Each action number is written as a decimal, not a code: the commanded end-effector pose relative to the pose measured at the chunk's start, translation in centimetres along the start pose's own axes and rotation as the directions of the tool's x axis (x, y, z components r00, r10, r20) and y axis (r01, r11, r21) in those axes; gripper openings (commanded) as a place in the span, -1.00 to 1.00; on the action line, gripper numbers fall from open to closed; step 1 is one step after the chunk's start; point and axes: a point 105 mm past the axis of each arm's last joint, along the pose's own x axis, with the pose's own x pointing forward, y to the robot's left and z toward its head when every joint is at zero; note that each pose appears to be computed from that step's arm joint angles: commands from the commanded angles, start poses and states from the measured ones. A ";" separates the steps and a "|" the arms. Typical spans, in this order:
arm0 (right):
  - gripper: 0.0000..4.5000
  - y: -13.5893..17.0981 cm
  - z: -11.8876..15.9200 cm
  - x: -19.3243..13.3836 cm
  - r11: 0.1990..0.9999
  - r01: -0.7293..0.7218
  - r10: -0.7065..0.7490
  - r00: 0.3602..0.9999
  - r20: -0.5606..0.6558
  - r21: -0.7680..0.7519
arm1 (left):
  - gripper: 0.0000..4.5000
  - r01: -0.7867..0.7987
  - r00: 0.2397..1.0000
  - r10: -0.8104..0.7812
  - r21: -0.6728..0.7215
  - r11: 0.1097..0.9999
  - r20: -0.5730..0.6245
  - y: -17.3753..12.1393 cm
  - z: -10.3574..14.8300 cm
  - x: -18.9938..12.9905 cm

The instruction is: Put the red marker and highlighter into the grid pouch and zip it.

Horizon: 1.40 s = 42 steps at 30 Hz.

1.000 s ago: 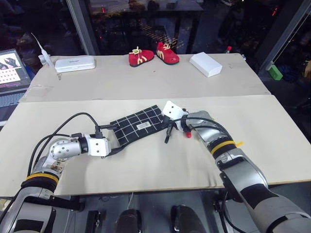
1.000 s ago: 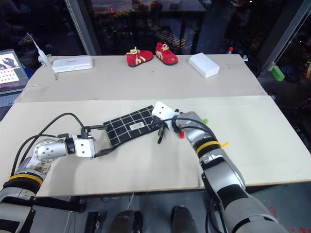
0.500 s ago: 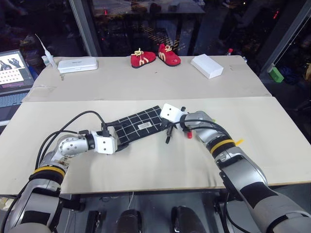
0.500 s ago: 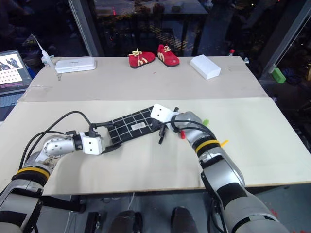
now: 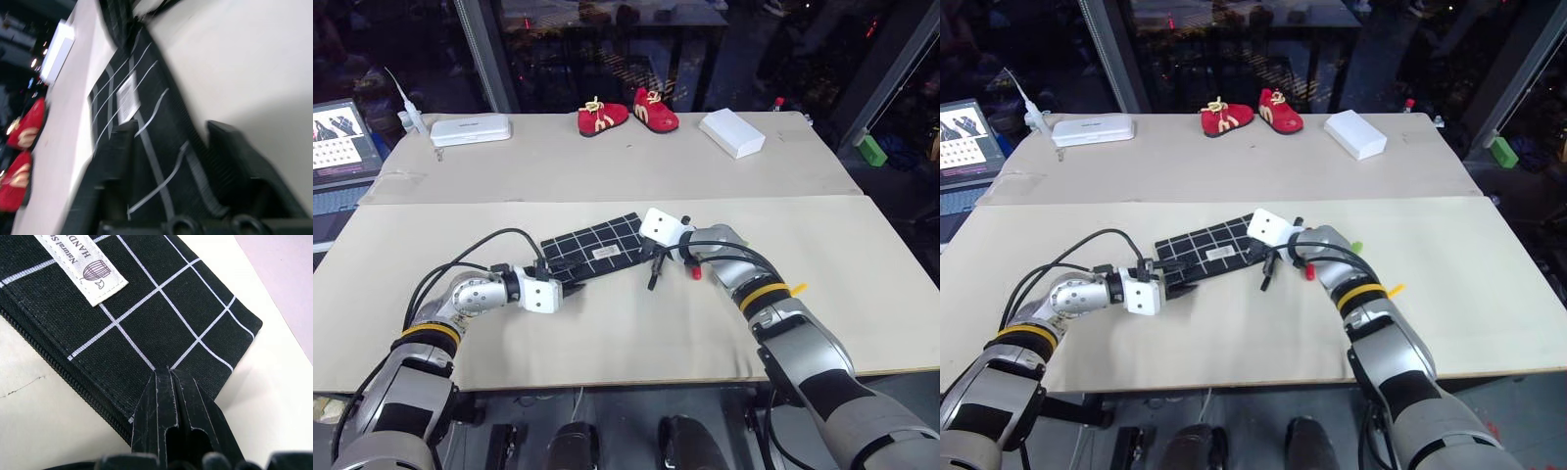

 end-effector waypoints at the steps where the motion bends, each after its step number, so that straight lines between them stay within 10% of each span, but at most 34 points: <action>1: -1.00 -0.3 -0.9 -0.4 1.000 0.008 -0.007 1.000 -0.030 0.019 | -0.78 0.010 1.000 -0.010 -0.005 1.000 0.023 -0.1 0.3 -0.3; 12: -1.00 -0.9 -0.1 -0.7 0.998 0.016 -0.017 1.000 0.019 0.060 | -0.97 -0.002 1.000 0.002 -0.163 0.987 -0.003 -0.1 -0.6 -0.5; 24: 0.73 -3.5 5.8 -6.8 0.892 -0.199 0.036 0.926 0.377 0.405 | -1.00 -0.112 0.992 0.122 -0.292 0.950 0.018 2.2 0.3 -1.5; 42: 0.73 -3.0 1.8 -7.5 0.878 0.064 -0.159 0.974 0.163 0.474 | -1.00 -0.332 0.942 0.307 -0.515 0.790 -0.136 4.3 2.5 -3.5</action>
